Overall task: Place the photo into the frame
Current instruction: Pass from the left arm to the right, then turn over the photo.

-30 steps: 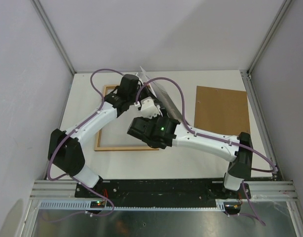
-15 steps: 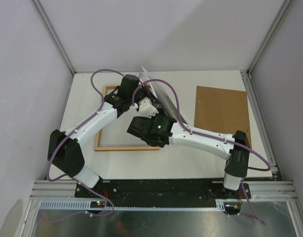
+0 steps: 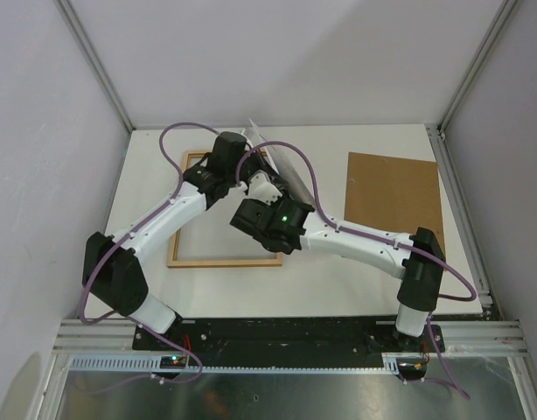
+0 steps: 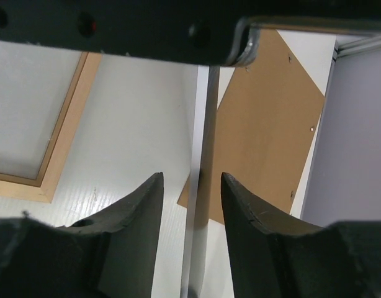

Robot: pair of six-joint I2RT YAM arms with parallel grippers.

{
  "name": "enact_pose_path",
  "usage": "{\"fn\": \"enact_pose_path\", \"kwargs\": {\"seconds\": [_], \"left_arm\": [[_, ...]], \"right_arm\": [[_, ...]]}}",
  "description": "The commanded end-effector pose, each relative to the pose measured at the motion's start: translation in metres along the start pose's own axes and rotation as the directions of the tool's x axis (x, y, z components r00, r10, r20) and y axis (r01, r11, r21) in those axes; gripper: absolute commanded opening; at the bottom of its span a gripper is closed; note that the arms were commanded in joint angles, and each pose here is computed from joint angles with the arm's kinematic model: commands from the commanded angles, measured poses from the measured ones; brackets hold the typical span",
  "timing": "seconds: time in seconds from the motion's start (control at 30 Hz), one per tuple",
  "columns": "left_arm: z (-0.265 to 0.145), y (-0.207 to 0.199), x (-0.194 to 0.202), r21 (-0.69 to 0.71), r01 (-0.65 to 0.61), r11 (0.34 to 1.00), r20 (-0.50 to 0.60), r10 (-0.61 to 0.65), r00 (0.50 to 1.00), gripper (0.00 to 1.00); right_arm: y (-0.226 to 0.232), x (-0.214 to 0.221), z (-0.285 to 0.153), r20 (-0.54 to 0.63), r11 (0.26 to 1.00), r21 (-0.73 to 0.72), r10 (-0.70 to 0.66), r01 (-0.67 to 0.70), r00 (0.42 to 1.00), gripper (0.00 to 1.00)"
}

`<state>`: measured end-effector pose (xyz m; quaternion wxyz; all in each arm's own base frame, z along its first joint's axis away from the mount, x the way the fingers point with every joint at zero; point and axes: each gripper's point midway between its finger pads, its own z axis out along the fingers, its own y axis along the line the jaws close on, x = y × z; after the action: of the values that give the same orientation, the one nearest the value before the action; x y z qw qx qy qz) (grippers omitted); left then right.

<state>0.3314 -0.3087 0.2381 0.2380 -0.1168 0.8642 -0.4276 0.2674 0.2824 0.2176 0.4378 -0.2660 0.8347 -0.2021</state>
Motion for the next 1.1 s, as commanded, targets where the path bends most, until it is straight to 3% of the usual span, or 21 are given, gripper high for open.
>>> {"fn": "enact_pose_path", "kwargs": {"seconds": [0.0, 0.13, 0.2, 0.43, 0.57, 0.7, 0.9, 1.07], "left_arm": [[-0.024, -0.038, -0.011, 0.087, -0.023, 0.996, 0.052, 0.018, 0.998, 0.0], [-0.024, -0.04, -0.01, 0.093, -0.029, 0.995, 0.048, 0.025, 0.999, 0.0], [-0.024, -0.042, -0.012, 0.097, -0.043, 0.994, 0.051, 0.038, 0.998, 0.05], [-0.031, -0.063, -0.038, 0.128, -0.139, 0.982, 0.124, 0.123, 0.985, 0.72], [-0.047, -0.086, -0.076, 0.165, -0.215, 0.963, 0.208, 0.179, 0.962, 0.95], [-0.071, -0.087, -0.12, 0.143, -0.25, 0.958, 0.311, 0.196, 0.93, 0.99], [-0.122, -0.054, -0.186, 0.041, -0.23, 0.972, 0.482, 0.182, 0.857, 1.0], [-0.162, 0.029, -0.239, -0.143, -0.06, 0.988, 0.623, 0.137, 0.77, 0.96]], "right_arm": [[-0.006, -0.006, 0.001, 0.02, 1.0, 0.009, 0.007, -0.007, 1.0, 0.42], [-0.008, -0.008, 0.001, 0.024, 1.0, 0.01, -0.001, 0.001, 1.0, 0.19], [-0.011, -0.011, 0.0, 0.026, 1.0, 0.013, -0.001, 0.001, 1.0, 0.05], [-0.039, -0.02, -0.006, 0.032, 0.998, 0.013, 0.06, -0.061, 0.998, 0.0], [-0.067, -0.029, -0.009, 0.046, 0.988, -0.029, 0.151, -0.15, 0.987, 0.0], [-0.095, -0.037, -0.011, 0.058, 0.974, -0.048, 0.226, -0.224, 0.972, 0.0], [-0.12, -0.06, -0.014, 0.113, 0.945, -0.098, 0.321, -0.311, 0.94, 0.0], [-0.13, -0.104, -0.031, 0.198, 0.909, -0.181, 0.407, -0.375, 0.892, 0.0]]}}
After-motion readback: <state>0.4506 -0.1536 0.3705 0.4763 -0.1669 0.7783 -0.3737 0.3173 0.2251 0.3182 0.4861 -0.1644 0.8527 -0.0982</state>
